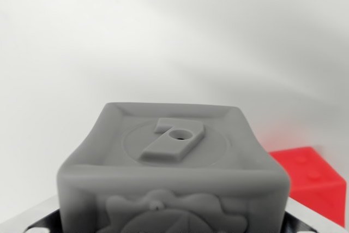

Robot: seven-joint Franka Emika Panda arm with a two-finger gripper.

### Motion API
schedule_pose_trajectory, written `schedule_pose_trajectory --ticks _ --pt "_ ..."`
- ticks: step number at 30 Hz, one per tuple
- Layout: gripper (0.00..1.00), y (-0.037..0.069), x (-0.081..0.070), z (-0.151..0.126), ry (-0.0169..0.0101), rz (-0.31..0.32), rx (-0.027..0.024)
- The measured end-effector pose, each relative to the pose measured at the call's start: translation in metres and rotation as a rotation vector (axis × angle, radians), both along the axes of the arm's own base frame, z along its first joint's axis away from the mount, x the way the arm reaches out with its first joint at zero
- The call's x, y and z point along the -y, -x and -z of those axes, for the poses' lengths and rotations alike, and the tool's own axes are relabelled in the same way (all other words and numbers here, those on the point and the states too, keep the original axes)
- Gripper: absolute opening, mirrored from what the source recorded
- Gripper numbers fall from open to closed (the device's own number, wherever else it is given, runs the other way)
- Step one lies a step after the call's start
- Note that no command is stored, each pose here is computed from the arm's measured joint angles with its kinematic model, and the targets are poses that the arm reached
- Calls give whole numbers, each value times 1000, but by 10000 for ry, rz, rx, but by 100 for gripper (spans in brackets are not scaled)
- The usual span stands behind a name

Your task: Destack cube

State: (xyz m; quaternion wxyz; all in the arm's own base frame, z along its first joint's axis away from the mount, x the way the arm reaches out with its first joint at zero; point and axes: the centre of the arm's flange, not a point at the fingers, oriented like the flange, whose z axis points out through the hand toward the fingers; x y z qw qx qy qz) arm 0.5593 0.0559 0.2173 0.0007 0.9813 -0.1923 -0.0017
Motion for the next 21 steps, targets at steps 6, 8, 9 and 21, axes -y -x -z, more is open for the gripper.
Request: schedule_pose_trajectory --ticks 6,8,9,21 --pt "0 -3 -12 3 2 251 6" --pt "0 -4 -16 4 3 341 7" --pt "0 -5 -18 4 2 379 10" --pt "0 -10 -40 9 1 856 36"
